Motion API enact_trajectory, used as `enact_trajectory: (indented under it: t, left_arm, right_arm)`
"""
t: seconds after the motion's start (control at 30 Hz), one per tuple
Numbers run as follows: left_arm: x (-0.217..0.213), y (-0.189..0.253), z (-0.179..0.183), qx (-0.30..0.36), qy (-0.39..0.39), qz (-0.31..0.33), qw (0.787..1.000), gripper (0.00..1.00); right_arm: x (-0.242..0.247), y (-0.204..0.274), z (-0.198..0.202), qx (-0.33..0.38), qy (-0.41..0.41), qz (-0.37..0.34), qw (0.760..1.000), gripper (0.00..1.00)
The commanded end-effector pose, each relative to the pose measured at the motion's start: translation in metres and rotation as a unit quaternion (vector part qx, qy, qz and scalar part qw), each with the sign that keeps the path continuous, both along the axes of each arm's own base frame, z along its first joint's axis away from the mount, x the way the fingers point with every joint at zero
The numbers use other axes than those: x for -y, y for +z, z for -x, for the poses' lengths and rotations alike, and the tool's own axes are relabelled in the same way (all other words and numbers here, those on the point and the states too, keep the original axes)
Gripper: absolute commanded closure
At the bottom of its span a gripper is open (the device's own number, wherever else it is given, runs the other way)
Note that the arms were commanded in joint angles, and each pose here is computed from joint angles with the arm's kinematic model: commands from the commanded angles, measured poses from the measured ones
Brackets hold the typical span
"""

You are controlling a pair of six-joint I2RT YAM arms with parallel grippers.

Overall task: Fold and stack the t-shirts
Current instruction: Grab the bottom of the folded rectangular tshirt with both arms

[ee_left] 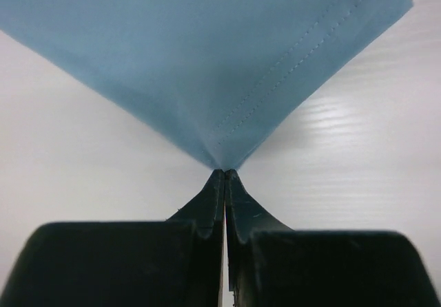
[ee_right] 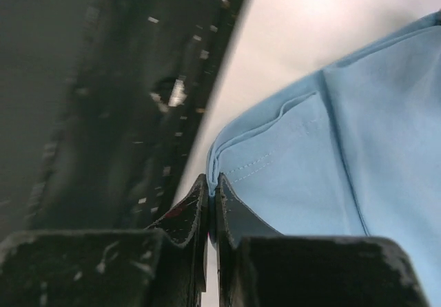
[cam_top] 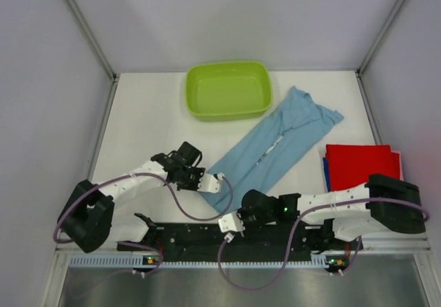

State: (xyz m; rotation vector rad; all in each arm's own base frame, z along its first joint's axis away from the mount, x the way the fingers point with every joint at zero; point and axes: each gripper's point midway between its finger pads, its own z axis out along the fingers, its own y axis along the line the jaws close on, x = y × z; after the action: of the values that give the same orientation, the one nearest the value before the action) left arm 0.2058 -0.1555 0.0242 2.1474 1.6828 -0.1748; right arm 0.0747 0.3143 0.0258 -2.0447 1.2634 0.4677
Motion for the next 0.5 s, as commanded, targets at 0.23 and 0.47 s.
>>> enact_trajectory:
  t: [0.23,0.47]
  left_arm:
    - [0.028,0.114,0.029,-0.075,0.052,0.095,0.991,1.0]
    - [0.094,0.167,-0.042,-0.036,0.098,0.186,0.977,1.0]
  right_arm:
    - [0.012,0.115,0.047,-0.223,-0.039,-0.142,0.964,1.0]
    - [0.079,0.139,-0.068,-0.204,-0.303,-0.232,0.901,1.0]
